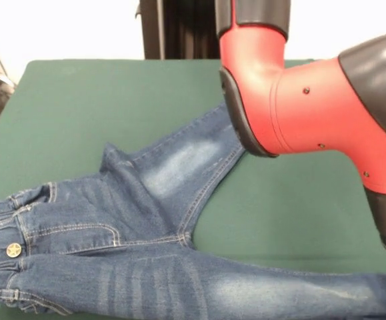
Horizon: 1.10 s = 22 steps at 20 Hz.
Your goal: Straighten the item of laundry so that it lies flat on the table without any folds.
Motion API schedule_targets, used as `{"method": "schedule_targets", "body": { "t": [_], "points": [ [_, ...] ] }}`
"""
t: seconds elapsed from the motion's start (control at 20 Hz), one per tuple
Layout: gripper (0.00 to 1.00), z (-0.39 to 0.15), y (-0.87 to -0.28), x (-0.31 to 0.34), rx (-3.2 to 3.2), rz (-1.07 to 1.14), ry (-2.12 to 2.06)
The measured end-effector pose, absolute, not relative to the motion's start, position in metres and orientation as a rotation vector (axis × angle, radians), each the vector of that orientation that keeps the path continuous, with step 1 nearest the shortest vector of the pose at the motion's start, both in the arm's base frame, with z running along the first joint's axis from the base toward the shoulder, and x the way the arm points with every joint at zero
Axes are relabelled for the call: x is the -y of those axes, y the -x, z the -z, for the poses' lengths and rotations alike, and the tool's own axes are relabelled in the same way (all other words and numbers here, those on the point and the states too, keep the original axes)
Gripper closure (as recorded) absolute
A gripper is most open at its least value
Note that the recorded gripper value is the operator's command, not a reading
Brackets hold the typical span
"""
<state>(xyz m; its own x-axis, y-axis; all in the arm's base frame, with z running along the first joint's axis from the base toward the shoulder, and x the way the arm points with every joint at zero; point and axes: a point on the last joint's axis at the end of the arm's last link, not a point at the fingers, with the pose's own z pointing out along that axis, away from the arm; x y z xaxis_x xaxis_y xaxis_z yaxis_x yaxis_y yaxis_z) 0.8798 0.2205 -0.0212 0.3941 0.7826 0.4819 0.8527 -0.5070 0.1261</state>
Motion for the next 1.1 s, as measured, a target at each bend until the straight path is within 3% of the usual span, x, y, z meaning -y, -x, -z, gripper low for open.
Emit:
{"method": "schedule_targets", "body": {
  "t": [0.7, 1.1],
  "points": [
    [0.00, 0.010, -0.876, -0.212, 1.542, 0.659, 2.451],
    [0.00, -0.071, -0.884, -0.153, 1.612, 0.510, 2.380]
  ]
}}
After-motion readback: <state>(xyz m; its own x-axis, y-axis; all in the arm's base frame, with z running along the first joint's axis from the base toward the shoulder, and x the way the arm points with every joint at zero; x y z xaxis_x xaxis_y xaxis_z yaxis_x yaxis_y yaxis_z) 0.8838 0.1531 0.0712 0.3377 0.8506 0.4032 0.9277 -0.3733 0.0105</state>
